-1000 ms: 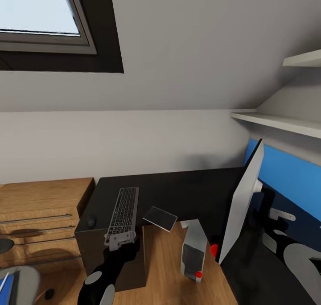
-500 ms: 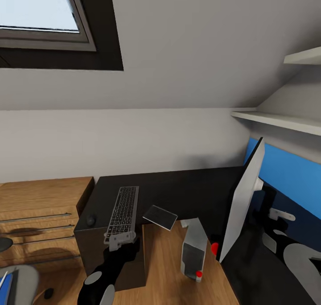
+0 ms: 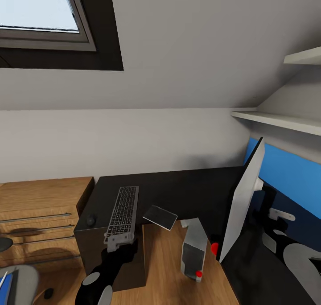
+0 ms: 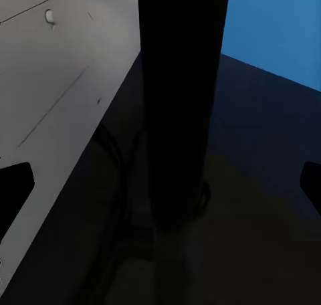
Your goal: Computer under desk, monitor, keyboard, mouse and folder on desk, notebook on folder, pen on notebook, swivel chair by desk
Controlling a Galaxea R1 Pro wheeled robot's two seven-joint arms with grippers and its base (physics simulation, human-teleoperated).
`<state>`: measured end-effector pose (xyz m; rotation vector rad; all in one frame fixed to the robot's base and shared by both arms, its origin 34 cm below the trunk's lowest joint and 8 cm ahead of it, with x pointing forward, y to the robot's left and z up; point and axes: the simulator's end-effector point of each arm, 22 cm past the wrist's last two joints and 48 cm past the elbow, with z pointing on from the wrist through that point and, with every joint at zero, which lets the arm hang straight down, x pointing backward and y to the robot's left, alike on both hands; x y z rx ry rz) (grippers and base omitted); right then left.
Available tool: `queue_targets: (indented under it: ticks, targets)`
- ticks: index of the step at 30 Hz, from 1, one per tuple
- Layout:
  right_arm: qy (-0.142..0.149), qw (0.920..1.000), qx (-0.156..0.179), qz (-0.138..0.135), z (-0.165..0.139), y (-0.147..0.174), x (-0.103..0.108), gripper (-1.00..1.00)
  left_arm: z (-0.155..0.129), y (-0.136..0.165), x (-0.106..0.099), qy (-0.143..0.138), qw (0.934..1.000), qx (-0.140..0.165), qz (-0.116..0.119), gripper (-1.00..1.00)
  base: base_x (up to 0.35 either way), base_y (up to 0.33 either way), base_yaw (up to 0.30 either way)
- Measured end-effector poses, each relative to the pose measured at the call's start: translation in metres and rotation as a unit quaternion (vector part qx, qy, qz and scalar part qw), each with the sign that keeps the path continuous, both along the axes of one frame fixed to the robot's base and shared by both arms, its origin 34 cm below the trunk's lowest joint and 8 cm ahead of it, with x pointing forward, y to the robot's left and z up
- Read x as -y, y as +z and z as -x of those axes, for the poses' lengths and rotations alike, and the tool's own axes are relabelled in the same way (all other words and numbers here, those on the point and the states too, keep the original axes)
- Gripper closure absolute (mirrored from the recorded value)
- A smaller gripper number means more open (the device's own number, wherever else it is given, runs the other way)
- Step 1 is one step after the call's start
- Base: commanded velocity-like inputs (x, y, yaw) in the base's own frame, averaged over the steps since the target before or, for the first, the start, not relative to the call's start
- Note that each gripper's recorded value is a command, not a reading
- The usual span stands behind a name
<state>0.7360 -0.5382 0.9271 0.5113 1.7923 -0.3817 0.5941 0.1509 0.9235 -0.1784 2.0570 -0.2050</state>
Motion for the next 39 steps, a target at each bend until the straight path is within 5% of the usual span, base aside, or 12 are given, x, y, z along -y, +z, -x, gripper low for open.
queue_targets:
  ticks: [28,39]
  targets:
    - [-0.001,1.0,-0.001,0.0,0.001,0.0,0.001,-1.0,0.001,-0.004,-0.001,0.001,1.0,-0.004,-0.001,-1.0,0.072,-0.047,0.0]
    - [0.0,0.9996,-0.027,-0.01,0.004,-0.013,0.0,-1.0,0.001,-0.005,0.001,0.0,1.0,-0.003,0.0,-1.0,0.03,-0.017,0.0]
